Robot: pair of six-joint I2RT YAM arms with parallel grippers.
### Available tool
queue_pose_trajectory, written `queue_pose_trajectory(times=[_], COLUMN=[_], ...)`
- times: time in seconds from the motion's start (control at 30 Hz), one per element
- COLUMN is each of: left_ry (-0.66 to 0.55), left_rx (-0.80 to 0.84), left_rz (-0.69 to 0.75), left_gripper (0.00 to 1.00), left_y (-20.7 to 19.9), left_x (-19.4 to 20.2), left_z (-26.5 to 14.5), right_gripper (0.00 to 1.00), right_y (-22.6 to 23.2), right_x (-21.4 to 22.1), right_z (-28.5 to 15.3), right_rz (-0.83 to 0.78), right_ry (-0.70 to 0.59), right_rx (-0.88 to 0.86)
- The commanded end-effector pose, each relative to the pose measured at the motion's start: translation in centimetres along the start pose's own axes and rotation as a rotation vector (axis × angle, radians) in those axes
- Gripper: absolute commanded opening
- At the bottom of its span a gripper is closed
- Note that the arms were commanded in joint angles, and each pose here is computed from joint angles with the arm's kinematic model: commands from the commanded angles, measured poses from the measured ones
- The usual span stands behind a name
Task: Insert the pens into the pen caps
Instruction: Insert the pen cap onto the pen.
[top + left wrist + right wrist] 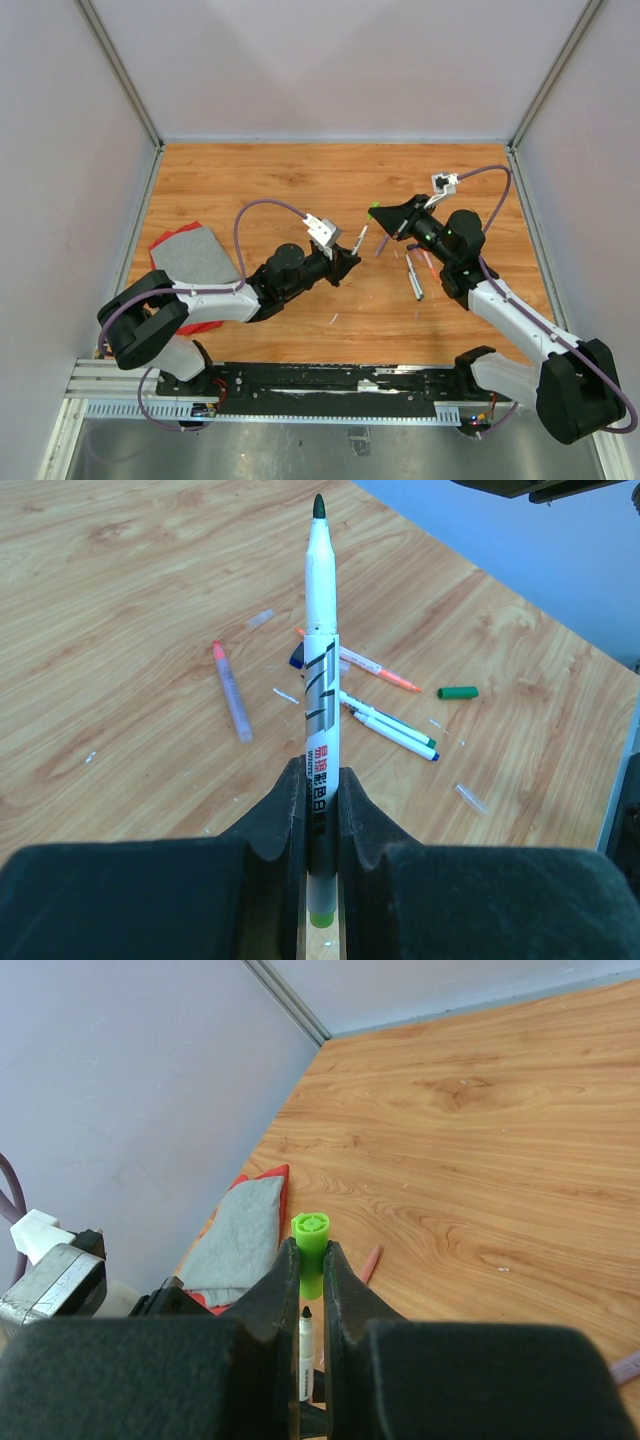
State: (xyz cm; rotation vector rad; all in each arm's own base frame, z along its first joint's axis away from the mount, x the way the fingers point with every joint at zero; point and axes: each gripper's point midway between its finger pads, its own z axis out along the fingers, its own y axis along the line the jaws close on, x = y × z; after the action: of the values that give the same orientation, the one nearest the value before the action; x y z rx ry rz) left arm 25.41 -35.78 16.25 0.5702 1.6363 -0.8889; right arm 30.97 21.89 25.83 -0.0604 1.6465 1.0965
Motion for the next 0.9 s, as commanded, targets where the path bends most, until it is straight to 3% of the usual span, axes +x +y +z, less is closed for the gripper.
queue_pose_trajectory(times=[0.0, 0.87], left_ry=[-0.058, -0.056], left_rx=[0.029, 0.025], left_rz=[0.019, 0.018], left_gripper=[0.01, 0.01], left_y=[-0.86, -0.81], left_x=[-1.64, -1.65], left_z=[-0.08, -0.02], right_gripper=[0.01, 0.01], right_y=[0.07, 0.32], right_x=[-0.19, 0.42], right_z=[-0.27, -0.79], right_rz=[0.001, 0.013], right_ry=[-0.001, 0.031], right_rx=[-0.017, -0.022])
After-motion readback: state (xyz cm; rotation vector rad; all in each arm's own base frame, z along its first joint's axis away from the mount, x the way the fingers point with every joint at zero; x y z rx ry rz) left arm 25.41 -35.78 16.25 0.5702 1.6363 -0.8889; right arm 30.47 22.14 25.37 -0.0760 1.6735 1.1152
